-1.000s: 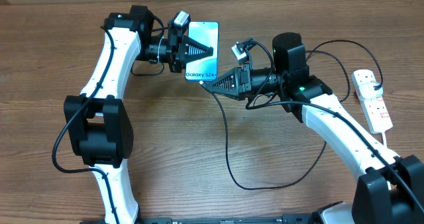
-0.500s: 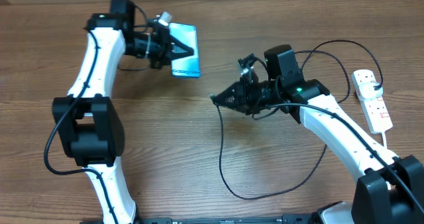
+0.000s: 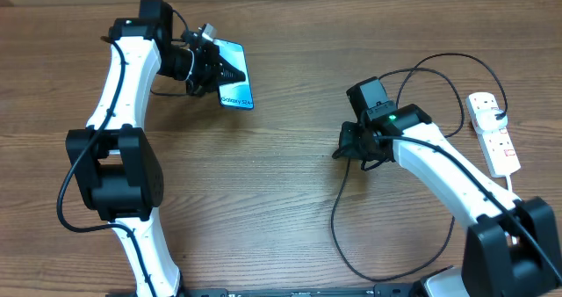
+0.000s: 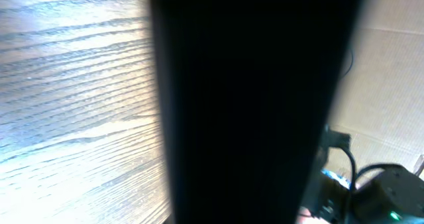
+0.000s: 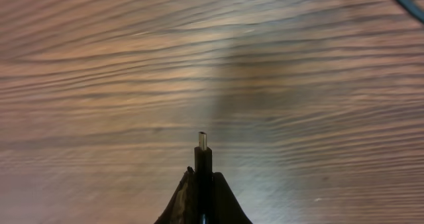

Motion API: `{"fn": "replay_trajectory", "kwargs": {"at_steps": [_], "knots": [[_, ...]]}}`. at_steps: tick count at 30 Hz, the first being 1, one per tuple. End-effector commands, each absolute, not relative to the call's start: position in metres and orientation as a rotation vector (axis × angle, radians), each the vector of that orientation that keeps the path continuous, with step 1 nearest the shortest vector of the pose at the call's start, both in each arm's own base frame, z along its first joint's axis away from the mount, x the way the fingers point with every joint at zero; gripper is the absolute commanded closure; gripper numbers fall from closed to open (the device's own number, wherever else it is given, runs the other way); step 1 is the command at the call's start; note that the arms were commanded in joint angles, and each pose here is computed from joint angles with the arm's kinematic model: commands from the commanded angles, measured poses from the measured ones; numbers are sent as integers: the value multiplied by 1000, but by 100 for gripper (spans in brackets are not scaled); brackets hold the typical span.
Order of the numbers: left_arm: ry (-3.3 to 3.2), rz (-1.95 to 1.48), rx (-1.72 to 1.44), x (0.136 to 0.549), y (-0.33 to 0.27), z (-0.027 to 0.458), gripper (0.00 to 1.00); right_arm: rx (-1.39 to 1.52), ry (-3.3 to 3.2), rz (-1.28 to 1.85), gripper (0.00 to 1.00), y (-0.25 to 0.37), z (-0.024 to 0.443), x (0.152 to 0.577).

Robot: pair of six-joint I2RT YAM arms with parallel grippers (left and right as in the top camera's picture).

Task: Plug charger to phone and switch on socket

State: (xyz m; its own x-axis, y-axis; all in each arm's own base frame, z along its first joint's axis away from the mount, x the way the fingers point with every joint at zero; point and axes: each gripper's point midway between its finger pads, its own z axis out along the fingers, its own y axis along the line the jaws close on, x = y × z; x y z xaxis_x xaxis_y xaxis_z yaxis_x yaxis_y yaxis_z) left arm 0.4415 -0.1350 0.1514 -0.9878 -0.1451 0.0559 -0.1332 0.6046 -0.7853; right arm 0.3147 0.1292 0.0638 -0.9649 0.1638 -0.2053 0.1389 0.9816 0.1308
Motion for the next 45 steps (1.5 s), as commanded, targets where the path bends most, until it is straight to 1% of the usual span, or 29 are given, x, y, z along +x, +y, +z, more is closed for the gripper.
{"fn": "replay_trajectory", "kwargs": {"at_steps": [1, 8, 12, 17, 19, 20, 27, 28, 29, 30, 31, 35, 38, 41, 43, 44, 45], "knots": [[2770, -1380, -163, 439, -146, 168, 96, 226, 2940, 15, 96, 113, 42, 313], [2783, -1386, -151, 436, -152, 167, 96, 257, 3057, -74, 96, 104, -5, 291], [2784, -1387, -153, 436, -152, 167, 96, 287, 3098, -108, 96, 100, -22, 279], [2784, -1387, -153, 436, -152, 167, 96, 288, 3114, -91, 94, 100, -29, 273], [2784, -1388, -154, 436, -152, 167, 96, 290, 3120, -71, 84, 103, -29, 272], [2785, -1388, -154, 436, -152, 167, 96, 290, 3123, -64, 83, 103, -29, 272], [2787, -1389, -156, 435, -152, 167, 96, 290, 3123, -64, 82, 103, -29, 272], [2787, -1389, -156, 435, -152, 167, 96, 290, 3123, -64, 82, 103, -29, 272], [2787, -1389, -156, 435, -152, 167, 96, 289, 3122, -63, 86, 103, -29, 272], [2787, -1389, -156, 435, -152, 167, 96, 288, 3119, -61, 93, 104, -29, 273], [2787, -1389, -156, 435, -152, 167, 96, 287, 3115, -58, 96, 104, -29, 274], [2783, -1400, -155, 435, -153, 168, 96, 273, 3102, -42, 96, 106, -29, 278], [2674, -1584, -48, 431, -166, 189, 96, 134, 3152, 266, 96, 137, -13, 278], [2456, -1821, 129, 427, -178, 221, 96, -51, 3014, 756, 96, 183, 31, 292], [2371, -1916, 161, 425, -182, 235, 96, -122, 2860, 1029, 96, 206, 72, 299], [2312, -1984, 174, 424, -184, 245, 96, -218, 2700, 1244, 96, 224, 114, 301], [2290, -2012, 176, 423, -184, 249, 96, -292, 2612, 1347, 96, 233, 136, 298]]}}
